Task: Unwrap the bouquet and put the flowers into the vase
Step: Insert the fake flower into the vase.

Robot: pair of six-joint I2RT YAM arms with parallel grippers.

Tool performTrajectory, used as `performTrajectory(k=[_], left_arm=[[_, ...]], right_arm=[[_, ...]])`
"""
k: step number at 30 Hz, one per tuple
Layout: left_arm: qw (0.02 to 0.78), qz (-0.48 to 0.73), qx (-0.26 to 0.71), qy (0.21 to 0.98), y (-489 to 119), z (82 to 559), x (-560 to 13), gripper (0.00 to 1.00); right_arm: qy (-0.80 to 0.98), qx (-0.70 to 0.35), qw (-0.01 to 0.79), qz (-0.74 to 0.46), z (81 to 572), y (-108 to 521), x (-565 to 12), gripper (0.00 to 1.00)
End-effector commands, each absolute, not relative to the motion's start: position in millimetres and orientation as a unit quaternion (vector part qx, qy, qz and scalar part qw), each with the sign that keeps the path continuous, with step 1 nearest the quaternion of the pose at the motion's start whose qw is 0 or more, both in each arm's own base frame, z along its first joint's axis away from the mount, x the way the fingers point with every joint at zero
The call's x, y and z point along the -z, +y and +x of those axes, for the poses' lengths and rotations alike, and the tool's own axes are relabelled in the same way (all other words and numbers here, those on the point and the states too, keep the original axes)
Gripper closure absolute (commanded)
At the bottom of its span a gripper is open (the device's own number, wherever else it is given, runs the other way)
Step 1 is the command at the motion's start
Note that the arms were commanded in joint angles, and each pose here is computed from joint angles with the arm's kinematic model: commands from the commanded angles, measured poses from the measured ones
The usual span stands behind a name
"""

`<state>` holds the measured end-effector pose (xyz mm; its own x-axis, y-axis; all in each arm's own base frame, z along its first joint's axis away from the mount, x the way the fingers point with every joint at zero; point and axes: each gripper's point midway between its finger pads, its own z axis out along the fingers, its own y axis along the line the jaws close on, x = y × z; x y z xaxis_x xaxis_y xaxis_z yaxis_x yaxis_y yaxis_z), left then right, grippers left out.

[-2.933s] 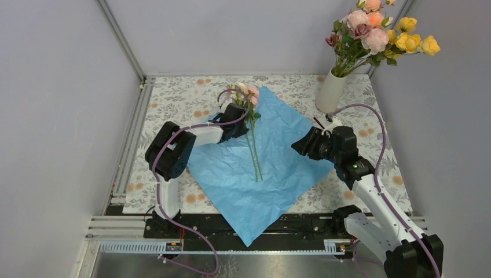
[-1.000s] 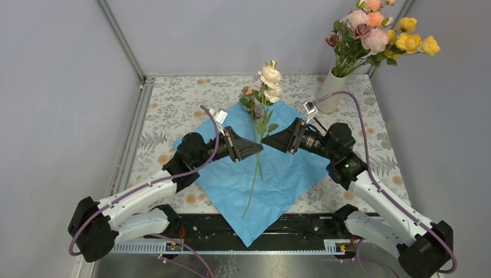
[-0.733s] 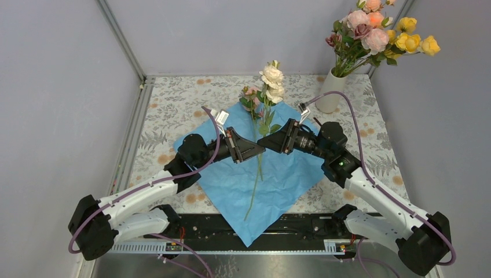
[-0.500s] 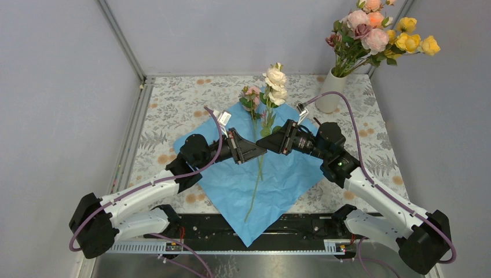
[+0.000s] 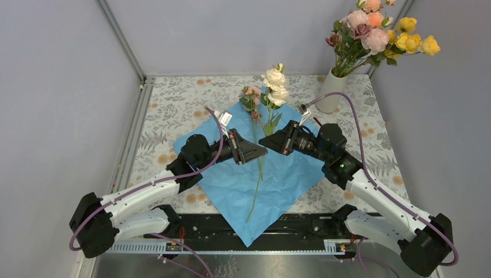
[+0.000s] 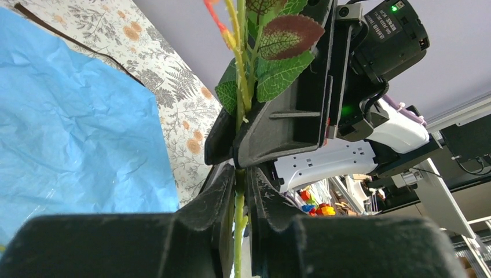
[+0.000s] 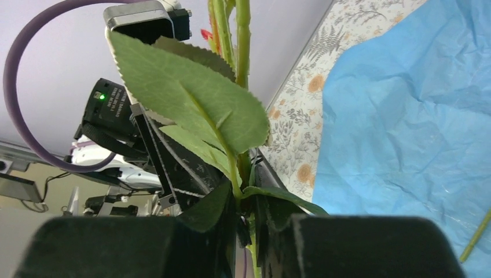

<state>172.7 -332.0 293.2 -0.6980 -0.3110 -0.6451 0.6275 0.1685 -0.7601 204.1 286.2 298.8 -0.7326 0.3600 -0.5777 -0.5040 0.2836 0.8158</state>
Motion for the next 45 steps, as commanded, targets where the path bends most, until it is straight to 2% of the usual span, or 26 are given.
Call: performTrajectory(k=[1,4,7,9,10,15,19,24,30,39,45], left_arm=[[0.391,0.121,0.633,0.657,-330.4,174.8,-307.4,0.77],[0.398,0.122,0.617,0.667,-328.2,178.1,-306.4,0.52],[0.402,0.126,0.584,0.694,-324.3,182.9,-298.3,0.19],[0.411,0.131,0.558,0.709,-318.2,185.9,-295.0,0.05],[0.415,0.135,0.545,0.715,-314.0,186.6,-295.4,0.04],[0.419,0.128,0.491,0.753,-274.8,203.5,-298.0,0.01],[0.425,0.121,0.421,0.792,-226.2,219.6,-295.4,0.01],[0.475,0.095,0.282,0.828,-156.5,238.8,-298.3,0.01],[0.524,0.013,0.178,0.833,-106.1,262.7,-276.2,0.01],[0.512,-0.018,0.164,0.843,-85.8,275.3,-255.6,0.01],[0.512,-0.030,0.145,0.846,-74.8,278.0,-249.4,0.01]], right_arm=[[0.698,-0.582,0.414,-0.058,208.5,277.9,-323.3,0.97],[0.704,-0.559,0.434,-0.060,211.5,271.0,-323.6,0.99],[0.711,-0.533,0.454,-0.060,214.7,262.9,-325.3,1.00],[0.722,-0.507,0.468,-0.055,219.1,255.2,-323.0,1.00],[0.728,-0.492,0.475,-0.048,222.6,250.4,-320.6,1.00],[0.755,-0.354,0.552,-0.008,254.6,204.3,-305.2,1.00],[0.749,-0.240,0.618,0.026,283.7,156.6,-317.8,1.00],[0.714,-0.163,0.671,0.115,325.4,87.1,-359.0,1.00],[0.645,-0.071,0.752,0.116,350.7,53.5,-436.1,1.00],[0.536,0.077,0.835,0.102,362.0,16.9,-523.5,1.00],[0.495,0.099,0.854,0.128,385.1,-4.6,-555.7,1.00]])
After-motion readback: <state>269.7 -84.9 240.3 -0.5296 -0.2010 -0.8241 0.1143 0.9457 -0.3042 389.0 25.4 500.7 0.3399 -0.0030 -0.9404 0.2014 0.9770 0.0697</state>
